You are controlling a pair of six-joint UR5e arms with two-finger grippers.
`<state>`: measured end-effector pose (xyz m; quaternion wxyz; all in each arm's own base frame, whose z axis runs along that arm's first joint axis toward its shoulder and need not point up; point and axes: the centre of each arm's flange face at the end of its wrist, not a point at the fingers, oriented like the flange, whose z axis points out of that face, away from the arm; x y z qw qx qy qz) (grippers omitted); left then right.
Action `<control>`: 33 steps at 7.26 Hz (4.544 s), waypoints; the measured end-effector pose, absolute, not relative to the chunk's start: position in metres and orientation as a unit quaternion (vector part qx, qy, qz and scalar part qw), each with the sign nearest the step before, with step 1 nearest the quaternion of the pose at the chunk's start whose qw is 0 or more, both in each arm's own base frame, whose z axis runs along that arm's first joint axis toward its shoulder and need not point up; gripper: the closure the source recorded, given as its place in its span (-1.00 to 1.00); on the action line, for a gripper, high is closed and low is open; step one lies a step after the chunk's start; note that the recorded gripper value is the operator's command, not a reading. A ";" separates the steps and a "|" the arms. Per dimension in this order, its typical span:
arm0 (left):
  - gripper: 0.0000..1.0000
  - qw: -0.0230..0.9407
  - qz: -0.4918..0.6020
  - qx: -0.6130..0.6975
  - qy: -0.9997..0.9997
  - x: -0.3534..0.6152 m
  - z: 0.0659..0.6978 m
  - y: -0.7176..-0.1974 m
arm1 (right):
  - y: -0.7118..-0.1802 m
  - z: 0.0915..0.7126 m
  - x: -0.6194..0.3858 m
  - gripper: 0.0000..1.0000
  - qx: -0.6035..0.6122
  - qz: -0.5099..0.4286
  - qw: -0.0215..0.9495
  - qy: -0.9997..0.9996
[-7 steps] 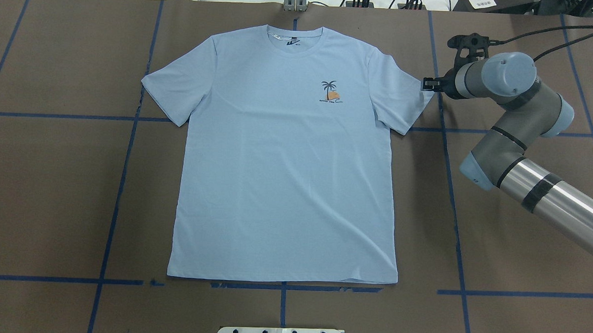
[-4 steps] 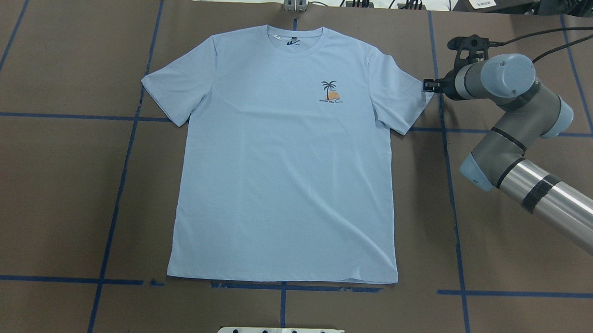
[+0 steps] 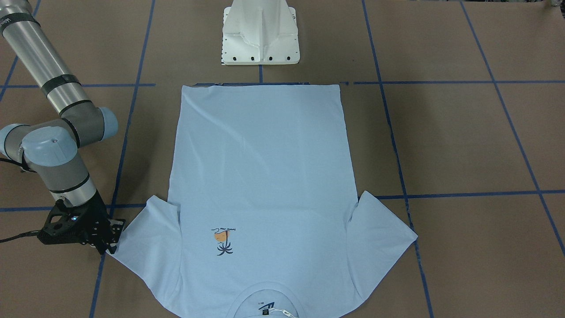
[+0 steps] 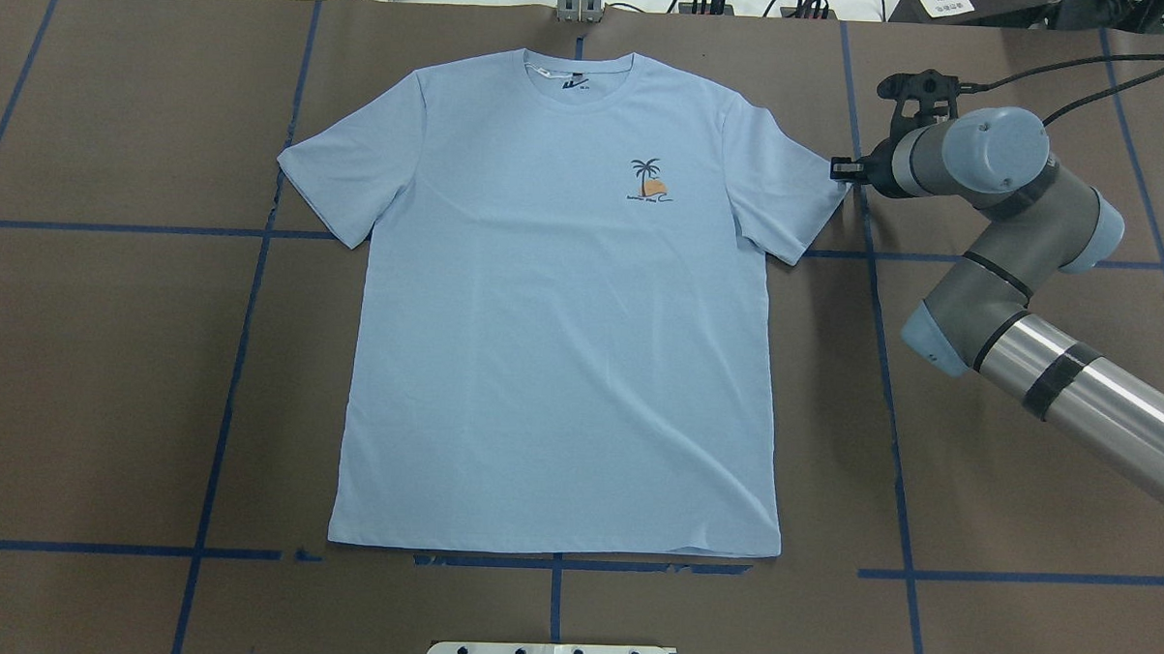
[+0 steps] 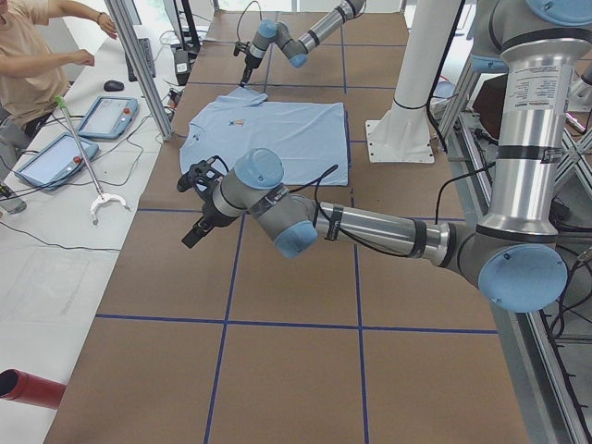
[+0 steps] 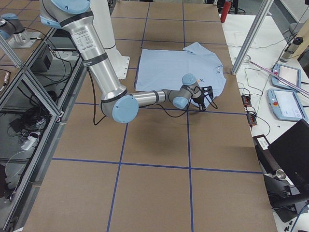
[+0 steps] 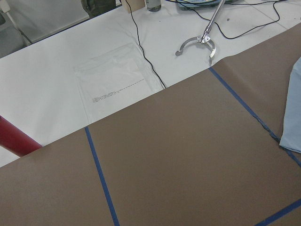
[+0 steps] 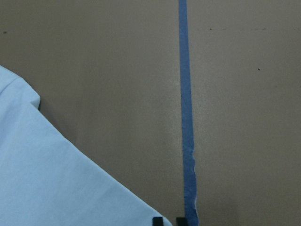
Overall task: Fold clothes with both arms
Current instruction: 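Fold the sleeve nearest the right gripper inward onto the shirt body, then withdraw the right gripper while moving the left gripper toward the other sleeve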
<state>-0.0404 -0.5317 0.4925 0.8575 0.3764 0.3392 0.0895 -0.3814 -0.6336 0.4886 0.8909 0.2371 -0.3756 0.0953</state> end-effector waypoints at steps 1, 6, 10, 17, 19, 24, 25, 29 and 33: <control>-1.00 0.857 0.090 0.377 0.339 -0.040 0.492 -0.532 | -0.635 0.484 -0.383 1.00 0.239 0.095 0.890 -0.378; -1.00 0.857 0.090 0.377 0.339 -0.040 0.492 -0.532 | -0.633 0.386 -0.427 1.00 0.241 0.136 0.874 -0.399; -1.00 0.858 0.090 0.376 0.339 -0.040 0.493 -0.532 | -0.616 0.278 -0.527 1.00 0.242 0.197 0.876 -0.367; -1.00 0.855 0.092 0.380 0.340 -0.037 0.488 -0.535 | -0.621 0.252 -0.544 -1.00 0.250 0.162 0.881 -0.367; -1.00 0.844 0.124 0.386 0.352 0.001 0.483 -0.549 | -0.668 0.241 -0.479 -1.00 0.217 0.120 0.888 -0.387; -0.67 0.846 0.093 0.342 0.399 0.157 0.444 -0.627 | -0.739 0.358 -0.222 -1.00 0.190 -0.028 0.897 -0.397; -0.23 0.850 0.066 0.327 0.408 0.189 0.439 -0.636 | -0.734 0.377 -0.200 -1.00 0.188 -0.035 0.897 -0.398; -0.09 0.847 -0.083 0.282 0.443 0.304 0.459 -0.639 | -0.720 0.400 -0.182 -1.00 0.185 -0.034 0.898 -0.397; -0.09 0.852 -0.096 0.284 0.428 0.342 0.477 -0.641 | -0.717 0.408 -0.181 -1.00 0.188 -0.035 0.898 -0.397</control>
